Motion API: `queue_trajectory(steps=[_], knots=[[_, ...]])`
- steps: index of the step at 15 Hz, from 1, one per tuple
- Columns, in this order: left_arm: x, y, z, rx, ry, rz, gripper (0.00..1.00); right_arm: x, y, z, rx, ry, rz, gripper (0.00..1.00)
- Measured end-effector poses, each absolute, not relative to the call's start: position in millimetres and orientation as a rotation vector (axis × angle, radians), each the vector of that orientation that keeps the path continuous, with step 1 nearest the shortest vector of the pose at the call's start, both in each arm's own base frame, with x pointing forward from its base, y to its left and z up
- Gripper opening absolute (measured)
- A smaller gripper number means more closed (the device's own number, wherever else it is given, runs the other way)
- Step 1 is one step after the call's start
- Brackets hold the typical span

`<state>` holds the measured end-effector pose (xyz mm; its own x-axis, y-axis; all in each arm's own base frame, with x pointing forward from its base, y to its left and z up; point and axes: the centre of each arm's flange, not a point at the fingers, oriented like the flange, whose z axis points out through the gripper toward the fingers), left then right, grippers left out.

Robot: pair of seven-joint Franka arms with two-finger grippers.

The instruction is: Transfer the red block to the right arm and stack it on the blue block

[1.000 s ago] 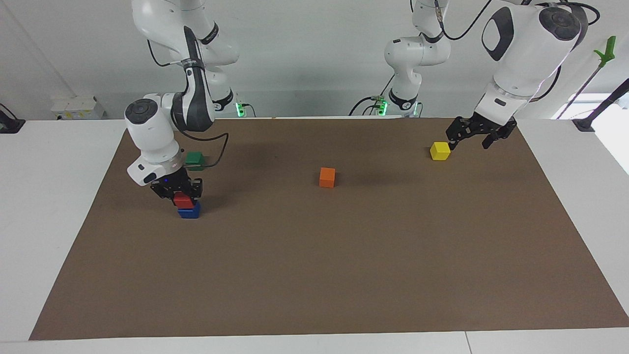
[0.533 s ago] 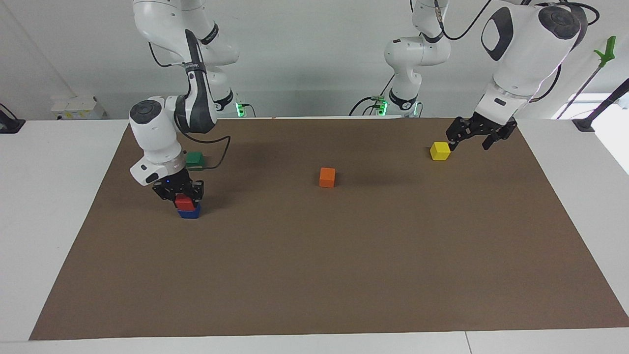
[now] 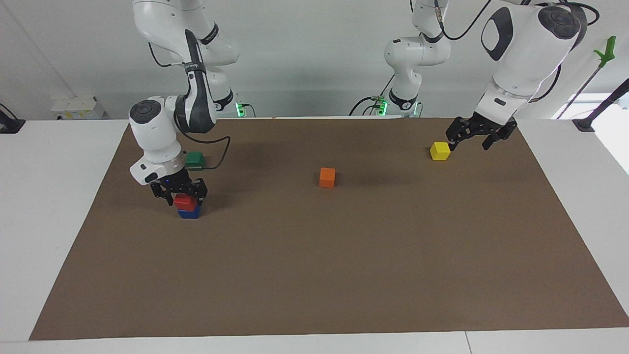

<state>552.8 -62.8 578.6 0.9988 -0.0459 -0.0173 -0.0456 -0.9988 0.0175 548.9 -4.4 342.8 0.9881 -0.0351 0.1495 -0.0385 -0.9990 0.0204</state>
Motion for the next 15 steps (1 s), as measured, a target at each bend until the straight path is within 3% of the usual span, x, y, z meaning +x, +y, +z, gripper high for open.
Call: queue_trajectory(steps=[5,9,12,15], knots=[[552.2,-66.1,578.5,3.124,-0.081,-0.031,1.0,553.1,-4.8,358.5,3.109,-0.055,0.153,1.0],[547.8,-68.3,576.2,3.126,-0.089,-0.088,1.0,568.5,-6.3,446.7,3.106,-0.052,0.081,1.0],[546.0,-68.0,576.6,3.126,-0.089,-0.109,1.0,560.9,-6.7,495.1,3.107,-0.006,0.087,1.0],[544.8,-63.5,580.8,3.127,-0.076,-0.097,1.0,546.9,-4.2,539.8,3.107,0.05,-0.064,1.0]])
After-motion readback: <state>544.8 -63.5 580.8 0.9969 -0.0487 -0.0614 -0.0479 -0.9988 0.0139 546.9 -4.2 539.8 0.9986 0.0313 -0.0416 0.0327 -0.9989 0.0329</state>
